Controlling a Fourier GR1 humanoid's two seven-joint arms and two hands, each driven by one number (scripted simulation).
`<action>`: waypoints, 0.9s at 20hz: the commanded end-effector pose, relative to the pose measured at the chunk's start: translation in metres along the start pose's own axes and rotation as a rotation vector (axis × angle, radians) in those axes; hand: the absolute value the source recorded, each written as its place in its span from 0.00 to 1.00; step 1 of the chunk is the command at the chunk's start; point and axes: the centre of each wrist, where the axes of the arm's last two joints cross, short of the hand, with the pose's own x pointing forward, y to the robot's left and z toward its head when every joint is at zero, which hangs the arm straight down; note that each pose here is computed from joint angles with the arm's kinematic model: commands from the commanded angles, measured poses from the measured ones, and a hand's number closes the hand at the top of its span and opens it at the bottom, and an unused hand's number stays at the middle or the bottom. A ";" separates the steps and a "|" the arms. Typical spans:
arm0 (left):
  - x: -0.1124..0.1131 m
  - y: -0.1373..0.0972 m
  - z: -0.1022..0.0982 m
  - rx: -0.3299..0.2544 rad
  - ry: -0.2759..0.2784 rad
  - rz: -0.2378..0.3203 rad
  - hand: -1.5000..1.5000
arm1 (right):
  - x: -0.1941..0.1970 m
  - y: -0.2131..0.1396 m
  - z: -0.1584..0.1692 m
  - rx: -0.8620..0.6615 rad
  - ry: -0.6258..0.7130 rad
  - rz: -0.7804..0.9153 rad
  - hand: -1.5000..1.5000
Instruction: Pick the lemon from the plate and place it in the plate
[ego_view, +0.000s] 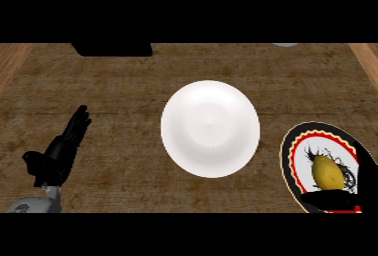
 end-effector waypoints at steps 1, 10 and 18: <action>0.002 0.006 -0.006 -0.004 0.002 0.001 0.50 | 0.017 0.009 -0.017 0.046 0.135 0.053 0.00; -0.005 -0.009 -0.009 0.010 -0.005 -0.008 0.50 | 0.000 0.010 -0.039 0.058 0.169 0.110 0.00; 0.001 -0.009 -0.015 0.003 -0.001 0.021 0.50 | 0.000 0.048 -0.059 0.095 0.171 0.110 0.00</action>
